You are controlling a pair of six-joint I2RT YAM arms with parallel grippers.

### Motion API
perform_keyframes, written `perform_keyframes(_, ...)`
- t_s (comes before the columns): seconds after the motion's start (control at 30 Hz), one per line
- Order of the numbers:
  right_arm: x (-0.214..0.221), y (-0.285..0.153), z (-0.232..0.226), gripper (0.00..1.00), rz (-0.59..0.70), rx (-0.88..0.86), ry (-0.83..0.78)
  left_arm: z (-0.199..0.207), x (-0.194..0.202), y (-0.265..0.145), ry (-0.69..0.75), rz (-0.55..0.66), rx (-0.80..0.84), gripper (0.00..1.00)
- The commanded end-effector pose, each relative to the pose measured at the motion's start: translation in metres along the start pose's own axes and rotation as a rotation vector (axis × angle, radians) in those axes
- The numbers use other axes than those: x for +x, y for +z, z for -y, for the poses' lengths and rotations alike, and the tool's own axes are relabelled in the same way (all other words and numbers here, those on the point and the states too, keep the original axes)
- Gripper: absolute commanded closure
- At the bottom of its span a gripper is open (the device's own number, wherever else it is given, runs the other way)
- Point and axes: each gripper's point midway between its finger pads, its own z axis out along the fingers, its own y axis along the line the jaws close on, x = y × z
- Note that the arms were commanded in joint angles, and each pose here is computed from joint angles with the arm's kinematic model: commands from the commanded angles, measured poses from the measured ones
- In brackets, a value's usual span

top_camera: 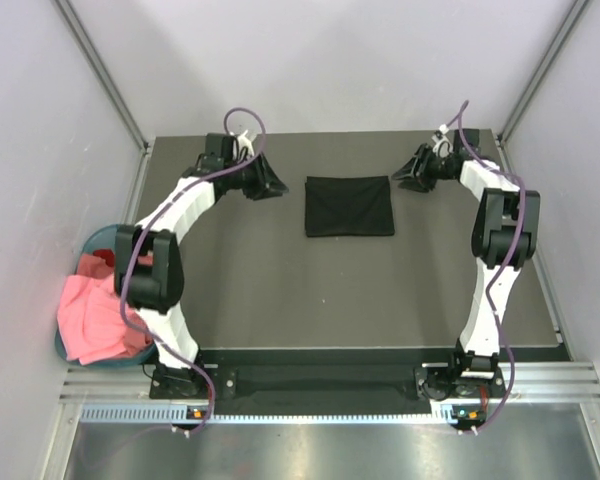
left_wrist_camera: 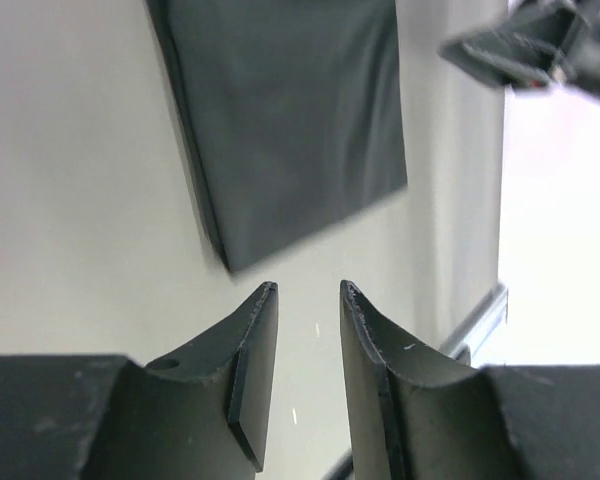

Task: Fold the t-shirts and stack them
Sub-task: Neatly place the folded tshirt to the corner

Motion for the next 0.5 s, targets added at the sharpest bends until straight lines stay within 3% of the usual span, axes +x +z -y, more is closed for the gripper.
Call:
perform_keyframes(0.0,0.014,-0.008,0.014,0.53,-0.058,0.076,-0.115,0.005,0.037,-0.027,0.040,-0.059,0.017,0.64)
perform_keyframes(0.07,0.013,-0.005,0.023,0.54,-0.068,0.119,-0.169,0.002,0.061,-0.040,0.023,-0.097,0.005,0.64)
perform_keyframes(0.23,0.009,0.001,0.038,0.43,-0.076,0.191,-0.248,-0.006,0.100,-0.057,-0.008,-0.155,-0.008,0.65)
perform_keyframes(0.47,0.003,0.020,0.044,0.41,-0.091,0.182,-0.286,-0.004,0.115,-0.074,0.001,-0.178,-0.030,0.65)
